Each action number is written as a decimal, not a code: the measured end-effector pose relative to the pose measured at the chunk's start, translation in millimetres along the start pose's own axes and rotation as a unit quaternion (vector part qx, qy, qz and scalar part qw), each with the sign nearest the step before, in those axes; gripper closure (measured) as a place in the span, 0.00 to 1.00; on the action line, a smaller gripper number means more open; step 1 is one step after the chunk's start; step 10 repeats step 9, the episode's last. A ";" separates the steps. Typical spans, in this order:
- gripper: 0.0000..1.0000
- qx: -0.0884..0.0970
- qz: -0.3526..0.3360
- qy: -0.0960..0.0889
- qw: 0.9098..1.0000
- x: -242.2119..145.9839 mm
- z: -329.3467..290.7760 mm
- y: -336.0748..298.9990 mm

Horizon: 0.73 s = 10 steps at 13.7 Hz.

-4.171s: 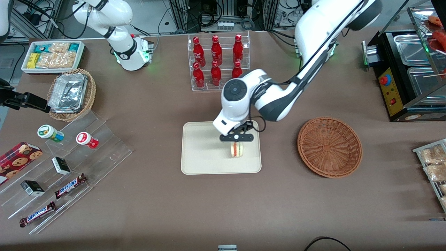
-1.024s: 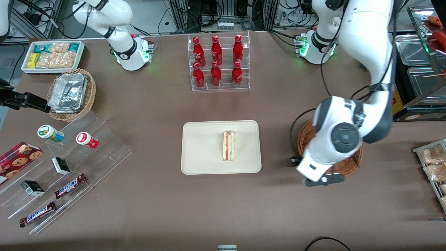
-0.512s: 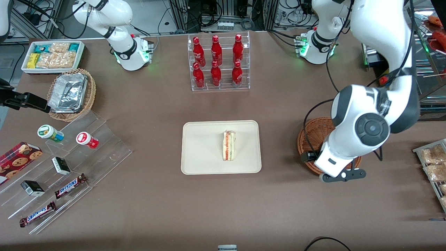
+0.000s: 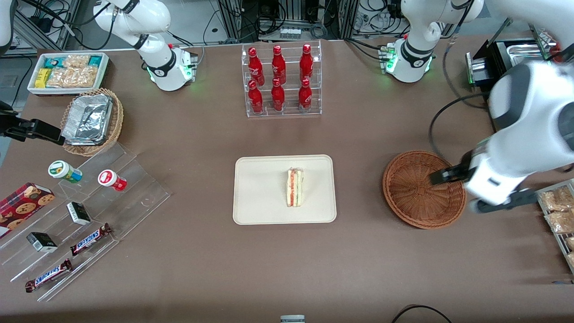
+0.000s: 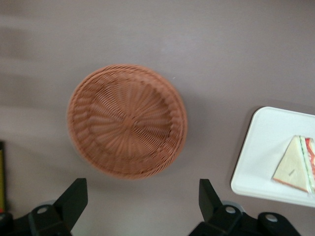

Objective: Place sandwich from basket to tray

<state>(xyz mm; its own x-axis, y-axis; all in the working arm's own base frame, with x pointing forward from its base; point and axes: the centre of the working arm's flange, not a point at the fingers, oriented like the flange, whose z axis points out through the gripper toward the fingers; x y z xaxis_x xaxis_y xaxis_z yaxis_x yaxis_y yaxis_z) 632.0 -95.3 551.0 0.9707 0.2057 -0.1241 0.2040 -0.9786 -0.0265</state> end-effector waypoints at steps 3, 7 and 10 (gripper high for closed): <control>0.00 -0.003 0.022 -0.009 1.000 -29.4 -48.5 -42.9; 0.00 -0.003 0.045 -0.033 0.998 -66.2 -84.4 -83.3; 0.00 0.002 0.048 -0.040 0.998 -73.3 -81.8 -82.5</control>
